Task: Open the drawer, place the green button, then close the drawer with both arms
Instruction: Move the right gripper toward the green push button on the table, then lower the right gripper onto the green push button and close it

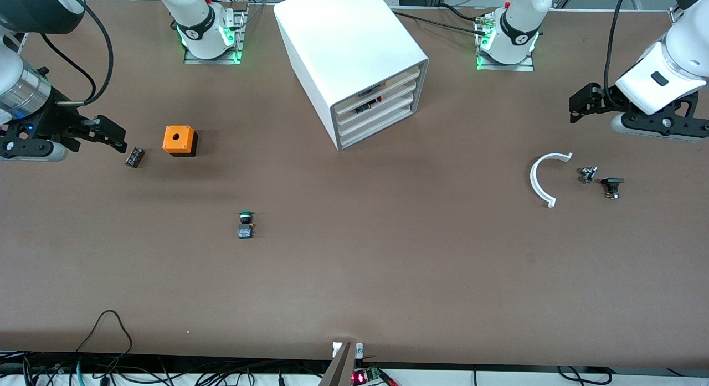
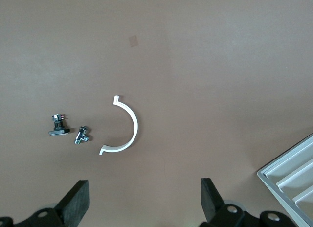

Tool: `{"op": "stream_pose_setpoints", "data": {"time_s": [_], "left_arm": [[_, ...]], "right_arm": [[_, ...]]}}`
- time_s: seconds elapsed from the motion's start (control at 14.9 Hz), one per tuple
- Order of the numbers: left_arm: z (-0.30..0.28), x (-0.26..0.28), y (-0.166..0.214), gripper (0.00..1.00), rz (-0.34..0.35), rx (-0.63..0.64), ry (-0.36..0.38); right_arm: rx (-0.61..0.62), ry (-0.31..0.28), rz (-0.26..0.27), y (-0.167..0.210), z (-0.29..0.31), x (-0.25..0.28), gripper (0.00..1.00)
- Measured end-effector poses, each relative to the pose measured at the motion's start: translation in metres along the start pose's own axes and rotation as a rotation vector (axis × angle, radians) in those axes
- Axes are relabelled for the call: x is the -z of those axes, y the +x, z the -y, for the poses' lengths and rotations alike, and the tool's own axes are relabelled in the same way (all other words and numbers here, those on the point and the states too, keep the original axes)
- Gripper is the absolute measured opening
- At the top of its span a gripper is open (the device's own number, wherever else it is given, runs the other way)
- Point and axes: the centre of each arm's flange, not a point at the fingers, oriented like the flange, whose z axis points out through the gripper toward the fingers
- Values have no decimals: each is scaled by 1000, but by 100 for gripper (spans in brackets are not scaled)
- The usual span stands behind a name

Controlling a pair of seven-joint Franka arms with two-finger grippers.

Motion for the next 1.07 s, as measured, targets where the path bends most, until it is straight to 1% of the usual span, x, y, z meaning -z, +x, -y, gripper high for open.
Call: {"op": "stream_pose_setpoints", "data": {"time_s": [0.2, 0.47, 0.54, 0.94, 1.07], "left_arm": [[0, 0, 0, 100, 0, 0, 0], [0, 0, 0, 100, 1, 0, 0], [0, 0, 0, 100, 1, 0, 0], [0, 0, 0, 100, 2, 1, 0], [-1, 0, 0, 100, 3, 3, 0]], "right_arm": [[0, 0, 2, 0, 0, -1, 100], [-3, 2, -32, 7, -2, 15, 100], [1, 2, -27, 9, -1, 13, 100], [21, -2, 97, 31, 9, -62, 100], [36, 21, 126, 36, 23, -87, 100]]}}
